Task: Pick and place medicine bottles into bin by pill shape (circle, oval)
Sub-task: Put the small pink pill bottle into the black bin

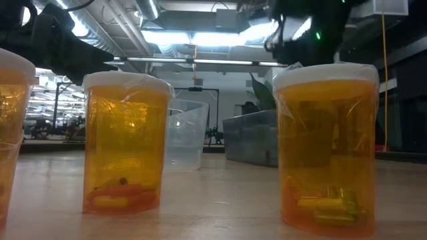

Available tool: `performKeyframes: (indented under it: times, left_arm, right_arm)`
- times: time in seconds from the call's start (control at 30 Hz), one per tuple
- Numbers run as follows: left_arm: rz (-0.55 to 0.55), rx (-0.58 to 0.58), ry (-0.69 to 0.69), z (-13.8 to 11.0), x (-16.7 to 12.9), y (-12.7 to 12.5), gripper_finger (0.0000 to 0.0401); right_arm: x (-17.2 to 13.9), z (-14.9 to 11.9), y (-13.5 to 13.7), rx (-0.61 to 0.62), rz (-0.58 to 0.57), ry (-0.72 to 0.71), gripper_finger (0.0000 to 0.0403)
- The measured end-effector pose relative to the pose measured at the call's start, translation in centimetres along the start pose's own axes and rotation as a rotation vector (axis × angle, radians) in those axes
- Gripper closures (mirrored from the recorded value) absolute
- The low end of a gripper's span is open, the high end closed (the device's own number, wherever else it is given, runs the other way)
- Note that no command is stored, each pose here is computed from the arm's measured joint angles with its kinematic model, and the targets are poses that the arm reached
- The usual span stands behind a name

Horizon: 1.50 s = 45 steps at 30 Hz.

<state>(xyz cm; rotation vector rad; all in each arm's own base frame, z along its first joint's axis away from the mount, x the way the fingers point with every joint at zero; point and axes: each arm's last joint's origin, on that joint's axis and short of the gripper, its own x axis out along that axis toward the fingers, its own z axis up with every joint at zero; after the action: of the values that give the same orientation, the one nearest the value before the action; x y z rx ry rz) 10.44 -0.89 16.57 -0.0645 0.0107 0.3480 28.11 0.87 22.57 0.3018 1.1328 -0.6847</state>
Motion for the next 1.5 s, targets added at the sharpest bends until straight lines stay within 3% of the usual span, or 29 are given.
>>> performKeyframes:
  times: [0.13, 0.27, 0.43, 0.67, 1.0, 1.17, 1.37, 1.5]
  left_arm:
    - [0.000, 0.000, 0.000, 0.0, 0.0, 0.0, 0.0096]
    - [0.000, 0.000, 0.000, 0.0, 0.0, 0.0, 0.0096]
    - [0.000, 0.000, 0.000, 0.0, 0.0, 0.0, 0.0096]
    - [0.000, 0.000, 0.000, 0.0, 0.0, 0.0, 0.0096]
    - [0.000, 0.000, 0.000, 0.0, 0.0, 0.0, 0.0096]
    - [0.000, 0.000, 0.000, 0.0, 0.0, 0.0, 0.0096]
    - [0.000, 0.001, 0.000, 0.0, 0.0, 0.0, 0.0096]
    - [0.000, 0.001, 0.000, 0.0, 0.0, 0.0, 0.0096]
  right_arm:
    - [-3.9, 0.8, 0.9, -0.029, 0.042, 0.042, 0.0234]
    - [-8.3, -0.2, 2.4, -0.067, 0.099, 0.093, 0.0234]
    - [-12.3, -3.9, 5.1, -0.190, 0.191, 0.096, 0.0234]
    - [-14.5, -10.1, 7.8, -0.218, 0.292, 0.117, 0.0234]
    - [-14.9, -14.8, 9.2, -0.298, 0.391, 0.126, 0.0234]
    - [-13.5, -15.9, 9.6, -0.163, 0.402, 0.173, 0.0234]
    - [-10.9, -17.8, 10.3, 0.047, 0.466, 0.436, 0.0234]
    - [-9.6, -18.5, 10.4, 0.072, 0.481, 0.461, 0.0234]
